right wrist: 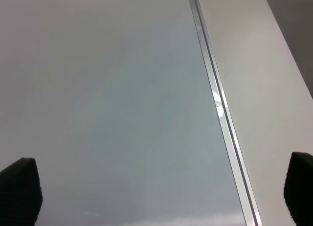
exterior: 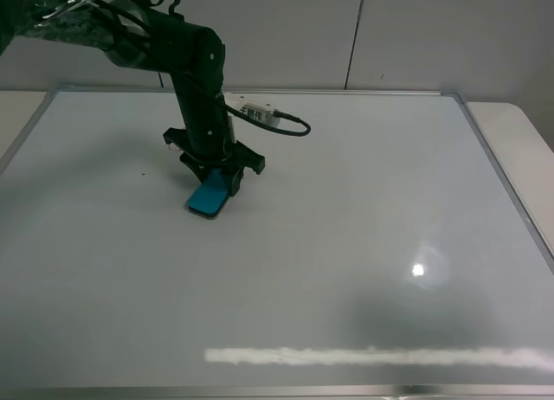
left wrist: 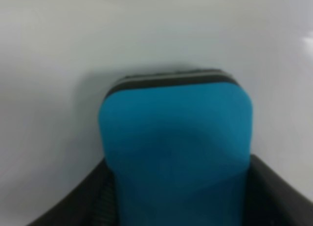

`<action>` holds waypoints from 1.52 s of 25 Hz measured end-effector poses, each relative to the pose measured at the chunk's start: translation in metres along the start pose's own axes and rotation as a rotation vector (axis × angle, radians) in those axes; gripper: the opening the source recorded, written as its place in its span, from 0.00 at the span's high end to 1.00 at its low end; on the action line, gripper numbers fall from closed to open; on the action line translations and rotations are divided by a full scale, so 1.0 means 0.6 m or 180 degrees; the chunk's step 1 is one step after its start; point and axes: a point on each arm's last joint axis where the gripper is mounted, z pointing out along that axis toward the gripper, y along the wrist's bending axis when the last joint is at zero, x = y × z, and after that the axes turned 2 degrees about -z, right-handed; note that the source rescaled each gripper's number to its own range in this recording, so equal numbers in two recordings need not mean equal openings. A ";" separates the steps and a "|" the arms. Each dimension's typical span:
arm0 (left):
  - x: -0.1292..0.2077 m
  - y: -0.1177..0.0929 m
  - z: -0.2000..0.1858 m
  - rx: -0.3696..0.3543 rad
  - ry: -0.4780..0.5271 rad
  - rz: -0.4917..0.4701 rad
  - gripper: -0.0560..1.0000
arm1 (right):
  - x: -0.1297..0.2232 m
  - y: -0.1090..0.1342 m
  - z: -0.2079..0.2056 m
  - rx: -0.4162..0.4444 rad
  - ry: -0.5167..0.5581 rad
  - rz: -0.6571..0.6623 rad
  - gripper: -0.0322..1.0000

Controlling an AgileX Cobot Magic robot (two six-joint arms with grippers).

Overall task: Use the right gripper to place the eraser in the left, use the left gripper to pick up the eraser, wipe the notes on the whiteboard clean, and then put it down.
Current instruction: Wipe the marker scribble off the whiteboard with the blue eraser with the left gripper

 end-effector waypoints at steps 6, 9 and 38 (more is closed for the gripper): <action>0.002 -0.015 0.002 0.0030 0.0012 0.0042 0.92 | 0.000 0.000 0.000 0.0000 0.0000 0.0000 0.00; 0.000 0.000 0.001 0.0075 0.0003 -0.0066 0.92 | 0.000 0.000 0.000 0.0000 0.0000 0.0000 0.00; 0.011 0.367 -0.037 -0.0149 -0.0386 -0.1394 0.92 | 0.000 0.000 0.000 0.0000 0.0000 0.0000 0.00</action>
